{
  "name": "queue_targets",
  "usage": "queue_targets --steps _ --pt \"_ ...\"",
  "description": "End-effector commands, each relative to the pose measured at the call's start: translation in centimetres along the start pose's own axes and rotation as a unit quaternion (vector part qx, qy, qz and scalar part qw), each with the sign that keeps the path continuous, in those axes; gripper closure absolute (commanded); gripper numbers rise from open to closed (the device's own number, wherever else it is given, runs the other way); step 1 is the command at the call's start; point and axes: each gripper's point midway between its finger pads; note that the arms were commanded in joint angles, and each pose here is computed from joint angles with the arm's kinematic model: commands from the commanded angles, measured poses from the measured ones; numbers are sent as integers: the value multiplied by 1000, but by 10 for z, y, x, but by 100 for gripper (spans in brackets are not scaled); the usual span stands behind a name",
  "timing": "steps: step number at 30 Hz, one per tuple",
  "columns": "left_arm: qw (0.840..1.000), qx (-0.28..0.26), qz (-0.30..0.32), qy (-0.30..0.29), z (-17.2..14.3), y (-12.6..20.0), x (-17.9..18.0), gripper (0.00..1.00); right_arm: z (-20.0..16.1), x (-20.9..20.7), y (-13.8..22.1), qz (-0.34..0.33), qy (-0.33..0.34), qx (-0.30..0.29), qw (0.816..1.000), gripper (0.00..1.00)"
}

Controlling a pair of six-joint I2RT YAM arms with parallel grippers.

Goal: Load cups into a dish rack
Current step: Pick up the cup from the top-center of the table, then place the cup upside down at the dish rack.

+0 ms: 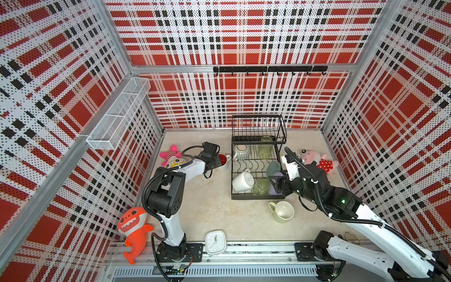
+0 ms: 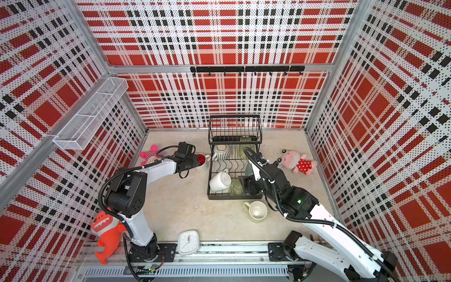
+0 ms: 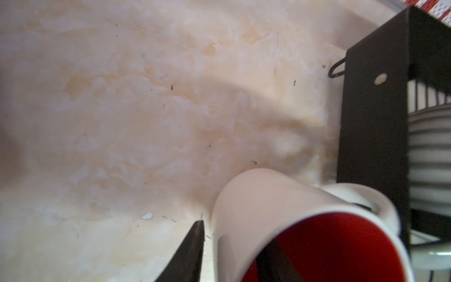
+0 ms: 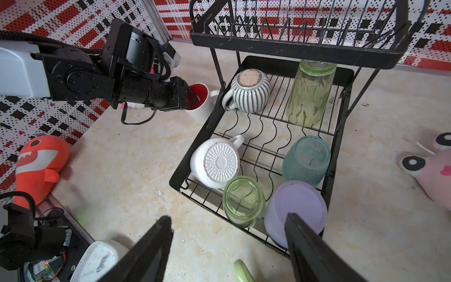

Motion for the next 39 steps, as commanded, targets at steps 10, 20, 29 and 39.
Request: queue_targets --steps 10,20,29,39 --pt "997 0 -72 17 17 42 -7 100 -8 1 -1 5 7 -20 1000 23" --pt "949 -13 -310 -59 20 190 -67 100 36 46 23 115 173 -190 960 20" --pt "855 -334 -372 -137 12 311 -97 100 99 63 32 257 -238 -170 921 49" --pt "697 -507 -436 -261 -48 361 -113 100 72 57 21 265 -286 -38 920 0"
Point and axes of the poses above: each gripper's point midway between its finger pads, its own y axis back along the fingers, its own x axis along the line the jaws close on, z = x × y, and after that the axes turned 13 degrees about y, right-handed
